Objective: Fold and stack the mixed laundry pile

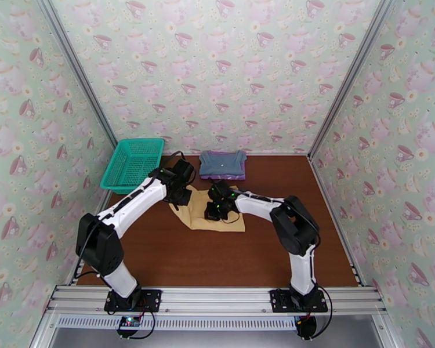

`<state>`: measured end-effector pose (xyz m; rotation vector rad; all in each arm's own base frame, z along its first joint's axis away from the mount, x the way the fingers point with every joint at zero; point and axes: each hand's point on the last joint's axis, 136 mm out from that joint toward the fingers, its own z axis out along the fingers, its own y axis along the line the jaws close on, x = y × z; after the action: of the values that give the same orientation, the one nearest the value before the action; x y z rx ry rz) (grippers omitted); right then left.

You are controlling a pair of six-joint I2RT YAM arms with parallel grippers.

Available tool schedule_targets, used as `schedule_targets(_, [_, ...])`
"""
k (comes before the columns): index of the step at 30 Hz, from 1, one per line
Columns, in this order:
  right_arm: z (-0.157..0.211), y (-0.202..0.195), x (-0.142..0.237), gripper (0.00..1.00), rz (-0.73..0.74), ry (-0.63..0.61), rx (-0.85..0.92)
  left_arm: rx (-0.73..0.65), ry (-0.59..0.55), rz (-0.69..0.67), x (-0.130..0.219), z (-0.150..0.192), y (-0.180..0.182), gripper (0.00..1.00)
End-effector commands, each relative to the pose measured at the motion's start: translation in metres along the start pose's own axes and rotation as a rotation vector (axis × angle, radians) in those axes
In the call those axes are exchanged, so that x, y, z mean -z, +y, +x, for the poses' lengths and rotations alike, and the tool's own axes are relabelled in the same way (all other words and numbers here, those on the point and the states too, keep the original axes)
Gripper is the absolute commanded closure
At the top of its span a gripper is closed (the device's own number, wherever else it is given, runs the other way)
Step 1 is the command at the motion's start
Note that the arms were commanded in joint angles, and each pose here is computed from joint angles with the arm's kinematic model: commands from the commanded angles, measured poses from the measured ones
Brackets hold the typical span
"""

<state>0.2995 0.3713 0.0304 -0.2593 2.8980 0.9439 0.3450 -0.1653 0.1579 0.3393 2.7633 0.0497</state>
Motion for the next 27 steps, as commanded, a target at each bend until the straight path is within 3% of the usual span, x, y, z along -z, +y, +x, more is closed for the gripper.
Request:
schedule_targets(1, [0.014,0.022,-0.023,1.0,-0.056,0.037,-0.002,0.0,-0.026,0.042,0.007,-0.011,-0.018,1.0])
schedule_targets(8, [0.011,0.009,-0.015,1.0,0.007,0.0,-0.016,-0.001,-0.05,0.066,0.015,-0.014,-0.036,1.0])
schedule_targets(13, [-0.01,0.007,0.037,1.0,0.04,-0.111,-0.002,-0.007,-0.044,0.044,0.016,-0.008,-0.034,1.0])
schedule_targets(18, [-0.003,-0.013,0.074,0.99,0.084,-0.192,-0.037,-0.015,-0.039,0.024,0.018,-0.005,-0.029,1.0])
schedule_targets(27, [0.015,-0.038,0.027,0.97,-0.018,-0.165,-0.183,-0.041,-0.037,0.016,0.024,-0.007,-0.036,1.0])
